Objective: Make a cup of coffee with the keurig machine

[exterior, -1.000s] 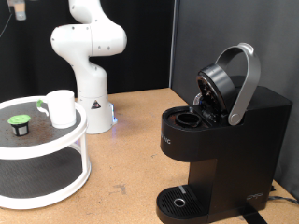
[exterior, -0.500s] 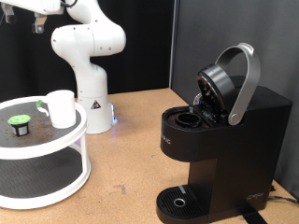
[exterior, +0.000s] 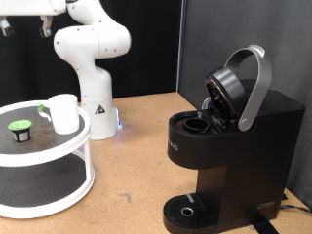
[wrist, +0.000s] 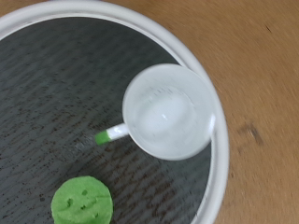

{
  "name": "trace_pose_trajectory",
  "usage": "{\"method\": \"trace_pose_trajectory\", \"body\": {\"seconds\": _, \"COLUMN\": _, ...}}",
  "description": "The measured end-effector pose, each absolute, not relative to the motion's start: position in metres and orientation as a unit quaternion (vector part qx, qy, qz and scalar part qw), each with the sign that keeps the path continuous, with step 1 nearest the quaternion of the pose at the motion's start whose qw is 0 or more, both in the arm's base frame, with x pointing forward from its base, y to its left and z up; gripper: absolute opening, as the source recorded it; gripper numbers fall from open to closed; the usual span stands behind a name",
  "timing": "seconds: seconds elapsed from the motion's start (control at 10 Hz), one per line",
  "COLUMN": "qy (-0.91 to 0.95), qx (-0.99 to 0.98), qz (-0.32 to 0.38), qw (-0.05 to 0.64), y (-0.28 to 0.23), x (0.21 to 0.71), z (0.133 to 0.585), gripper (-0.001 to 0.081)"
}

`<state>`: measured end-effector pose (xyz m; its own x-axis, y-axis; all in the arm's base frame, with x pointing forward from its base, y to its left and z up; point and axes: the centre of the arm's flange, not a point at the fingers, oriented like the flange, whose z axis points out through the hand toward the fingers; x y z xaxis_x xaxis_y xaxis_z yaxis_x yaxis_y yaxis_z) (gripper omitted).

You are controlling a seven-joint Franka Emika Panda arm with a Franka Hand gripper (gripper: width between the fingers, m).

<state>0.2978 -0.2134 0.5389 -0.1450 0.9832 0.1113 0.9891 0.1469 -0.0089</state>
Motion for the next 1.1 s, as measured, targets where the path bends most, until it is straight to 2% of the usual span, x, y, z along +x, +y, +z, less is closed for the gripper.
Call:
{"method": "trace_pose_trajectory", "body": {"seconds": 0.4, "qy": -0.771, "qx": -0.633, "qz": -0.022, "qw": 0.060, "y": -0.220, "x": 0.298, "z": 0.526, "gripper": 0.0807}}
{"method": "trace_pose_trajectory", "body": {"seconds": 0.7, "qy": -0.793, "qx": -0.602, "qz": -0.046, "qw": 0.085, "y": -0.236, "x": 0.288, "z": 0.525, "gripper": 0.0807}}
{"method": "trace_pose_trajectory", "body": {"seconds": 1.1, "qy": -0.782, "qx": -0.618, "qz": -0.046, "qw": 0.061, "y": -0.251, "x": 0.289, "z": 0.522, "gripper": 0.0807}}
